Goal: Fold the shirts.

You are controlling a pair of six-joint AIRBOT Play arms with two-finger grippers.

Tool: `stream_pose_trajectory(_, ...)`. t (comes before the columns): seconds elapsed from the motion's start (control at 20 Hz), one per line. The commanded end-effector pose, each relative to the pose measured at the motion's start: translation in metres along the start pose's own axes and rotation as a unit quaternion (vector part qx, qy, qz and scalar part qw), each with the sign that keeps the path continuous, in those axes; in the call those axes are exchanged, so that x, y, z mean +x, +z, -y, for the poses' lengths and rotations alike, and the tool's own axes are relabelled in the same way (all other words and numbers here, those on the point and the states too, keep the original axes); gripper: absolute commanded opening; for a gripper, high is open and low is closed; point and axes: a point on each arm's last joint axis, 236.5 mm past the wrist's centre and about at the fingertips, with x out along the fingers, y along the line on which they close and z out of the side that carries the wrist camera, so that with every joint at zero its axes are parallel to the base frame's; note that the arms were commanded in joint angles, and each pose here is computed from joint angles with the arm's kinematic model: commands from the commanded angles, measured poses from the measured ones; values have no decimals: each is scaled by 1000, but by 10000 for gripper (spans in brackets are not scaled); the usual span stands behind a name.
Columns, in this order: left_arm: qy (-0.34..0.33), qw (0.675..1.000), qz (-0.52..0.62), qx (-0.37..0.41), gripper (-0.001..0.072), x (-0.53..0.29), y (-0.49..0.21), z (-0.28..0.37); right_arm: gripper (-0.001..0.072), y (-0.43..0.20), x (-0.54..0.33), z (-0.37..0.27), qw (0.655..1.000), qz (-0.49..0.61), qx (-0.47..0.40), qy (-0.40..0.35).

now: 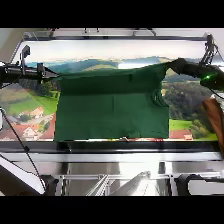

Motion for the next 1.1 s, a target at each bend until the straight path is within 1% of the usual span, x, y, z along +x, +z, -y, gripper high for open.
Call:
stream_pose_trajectory(0.0,17,999,-41,-22,24,8,-15,-23,23,-51,7,25,997,-77,3,-19)
stream_pose_trajectory(0.2,86,984,-131,-83,23,8,-63,-68,23,-110,11,51,990,-132,36,-39)
stream_pose_trajectory(0.35,88,977,-156,-114,23,16,-88,-82,23,-146,18,65,983,-164,67,-42)
stream_pose_trajectory(0.5,95,968,-186,-137,22,20,-115,-94,23,-167,24,74,978,-185,92,-40)
stream_pose_trajectory(0.75,95,970,-186,-125,24,20,-109,-89,28,-173,23,68,975,-197,99,-26)
stream_pose_trajectory(0.8,93,970,-189,-118,47,19,-106,-84,123,-174,22,62,974,-202,101,-16)
stream_pose_trajectory(0.85,92,971,-192,-113,278,14,-103,-78,269,-173,19,56,973,-207,102,-4)
stream_pose_trajectory(0.9,94,970,-191,-115,416,10,-97,-72,296,-170,13,49,972,-210,102,9)
stream_pose_trajectory(0.95,98,970,-187,-117,512,3,-90,-66,296,-162,4,43,972,-209,107,22)
stream_pose_trajectory(1.05,107,974,-167,-112,514,-12,-80,-56,296,-144,-23,34,972,-202,110,36)
